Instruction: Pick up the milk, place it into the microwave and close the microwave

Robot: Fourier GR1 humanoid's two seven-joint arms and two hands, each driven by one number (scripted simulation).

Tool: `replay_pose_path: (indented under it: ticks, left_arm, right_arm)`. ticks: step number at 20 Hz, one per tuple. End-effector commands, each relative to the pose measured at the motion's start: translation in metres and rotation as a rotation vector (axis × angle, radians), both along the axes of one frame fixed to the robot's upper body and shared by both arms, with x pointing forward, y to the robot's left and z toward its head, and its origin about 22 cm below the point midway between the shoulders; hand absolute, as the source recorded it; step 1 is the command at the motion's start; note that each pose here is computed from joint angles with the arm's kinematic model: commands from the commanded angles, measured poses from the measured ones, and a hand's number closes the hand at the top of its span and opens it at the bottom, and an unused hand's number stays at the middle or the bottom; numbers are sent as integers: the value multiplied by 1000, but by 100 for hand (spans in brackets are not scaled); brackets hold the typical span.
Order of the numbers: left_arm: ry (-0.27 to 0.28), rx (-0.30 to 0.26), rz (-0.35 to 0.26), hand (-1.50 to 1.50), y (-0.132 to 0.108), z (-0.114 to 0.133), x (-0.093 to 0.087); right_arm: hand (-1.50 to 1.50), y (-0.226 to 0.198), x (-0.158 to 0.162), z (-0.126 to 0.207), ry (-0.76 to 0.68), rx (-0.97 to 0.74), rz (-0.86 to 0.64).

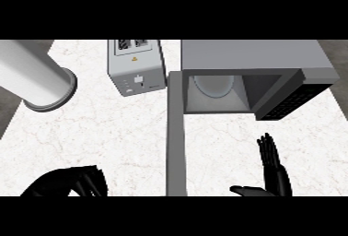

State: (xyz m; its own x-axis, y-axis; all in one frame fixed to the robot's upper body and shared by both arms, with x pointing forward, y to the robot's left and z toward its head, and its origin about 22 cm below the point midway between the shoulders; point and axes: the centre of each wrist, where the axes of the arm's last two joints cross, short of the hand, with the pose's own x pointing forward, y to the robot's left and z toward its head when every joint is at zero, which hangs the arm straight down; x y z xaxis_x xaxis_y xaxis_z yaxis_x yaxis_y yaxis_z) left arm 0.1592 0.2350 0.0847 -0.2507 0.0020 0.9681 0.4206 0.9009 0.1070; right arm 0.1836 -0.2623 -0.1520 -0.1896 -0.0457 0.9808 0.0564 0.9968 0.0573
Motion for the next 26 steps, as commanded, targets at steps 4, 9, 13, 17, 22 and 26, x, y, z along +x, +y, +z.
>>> replay_pose_path:
  ticks: [4,9,13,17,22,26]
  left_arm:
    - [24,46,-93,150,-20,-11,31]
    - [22,127,-242,150,-46,-11,60]
    - [89,190,-362,150,-77,-25,71]
    - [88,228,-412,150,-116,-40,76]
    - [14,313,-456,150,-158,-53,81]
    - [34,373,-462,150,-199,-62,70]
  right_arm:
    - [-150,-1,-60,14,-18,41,-23]
    - [-150,-29,-87,23,-23,23,-17]
    - [-150,-37,-109,30,-42,26,-20]
    - [-150,-37,-101,43,-63,18,-37]
    - [-150,-66,-110,56,-123,11,-16]
    - [-150,-71,-109,75,-149,40,70]
